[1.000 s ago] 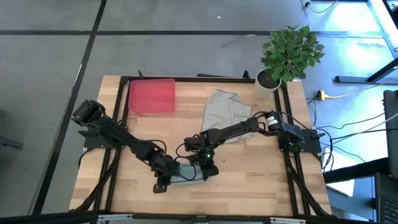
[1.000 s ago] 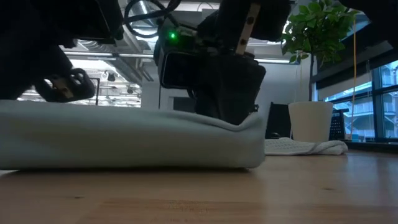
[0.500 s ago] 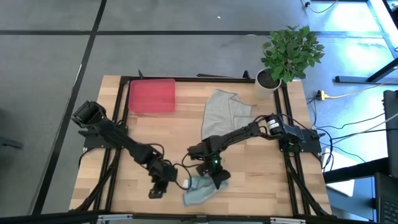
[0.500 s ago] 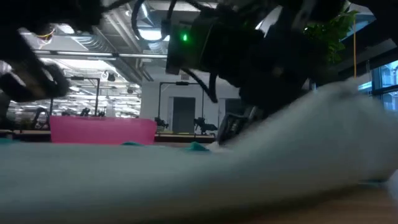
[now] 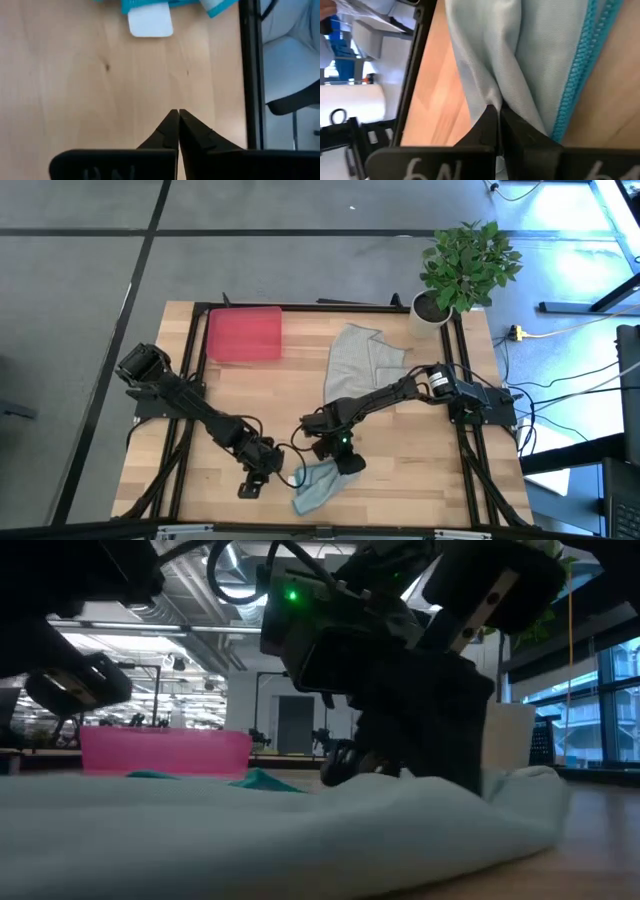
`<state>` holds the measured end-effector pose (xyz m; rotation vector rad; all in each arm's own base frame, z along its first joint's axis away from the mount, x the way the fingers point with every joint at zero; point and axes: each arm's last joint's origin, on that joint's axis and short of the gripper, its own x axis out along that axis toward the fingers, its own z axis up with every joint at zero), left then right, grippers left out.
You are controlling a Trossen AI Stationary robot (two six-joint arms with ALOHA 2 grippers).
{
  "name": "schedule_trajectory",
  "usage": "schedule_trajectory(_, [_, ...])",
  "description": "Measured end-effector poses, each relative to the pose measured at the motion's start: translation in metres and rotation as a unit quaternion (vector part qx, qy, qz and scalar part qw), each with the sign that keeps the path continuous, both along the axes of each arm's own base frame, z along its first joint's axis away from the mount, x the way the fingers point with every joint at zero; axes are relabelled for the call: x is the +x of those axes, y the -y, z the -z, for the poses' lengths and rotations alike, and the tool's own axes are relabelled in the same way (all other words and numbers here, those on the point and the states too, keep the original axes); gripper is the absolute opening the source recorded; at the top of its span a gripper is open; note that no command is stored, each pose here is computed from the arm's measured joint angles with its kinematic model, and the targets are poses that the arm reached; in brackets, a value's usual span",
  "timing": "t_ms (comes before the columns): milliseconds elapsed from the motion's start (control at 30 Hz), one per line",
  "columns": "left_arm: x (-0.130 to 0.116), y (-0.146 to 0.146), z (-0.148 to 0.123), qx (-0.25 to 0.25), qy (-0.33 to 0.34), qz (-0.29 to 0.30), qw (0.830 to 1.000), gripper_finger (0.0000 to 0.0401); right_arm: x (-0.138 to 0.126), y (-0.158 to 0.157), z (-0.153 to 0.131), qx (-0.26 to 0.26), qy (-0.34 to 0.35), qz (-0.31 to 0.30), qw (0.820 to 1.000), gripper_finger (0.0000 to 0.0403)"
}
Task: Roll microfiber towels into tight, uniform cylinder then place into a basket
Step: Roll the blue towel
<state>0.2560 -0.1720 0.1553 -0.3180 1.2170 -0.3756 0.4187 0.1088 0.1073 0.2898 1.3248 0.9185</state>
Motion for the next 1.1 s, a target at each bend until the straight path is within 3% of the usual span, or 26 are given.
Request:
schedule_trajectory(233, [-0.017, 0.005, -0.021, 0.027, 0.022, -0.016, 0.999, 0.0, 0.011, 0.008, -0.002, -0.004, 0.047, 0.02, 0.999, 0.001])
schedule_trajectory(433, [-0.041, 0.007, -0.044, 0.05, 0.042, -0.052, 0.997, 0.0, 0.024, 0.024, -0.006, -0.041, 0.099, 0.053, 0.993, 0.001])
schedule_trajectory(800, [-0.066, 0.023, -0.047, 0.072, 0.041, -0.123, 0.989, 0.0, 0.05, 0.051, -0.02, -0.143, 0.225, 0.091, 0.959, 0.001])
schedule_trajectory(1100, [-0.072, 0.028, -0.048, 0.074, 0.05, -0.144, 0.985, 0.0, 0.053, 0.052, -0.021, -0.149, 0.239, 0.097, 0.955, 0.0067])
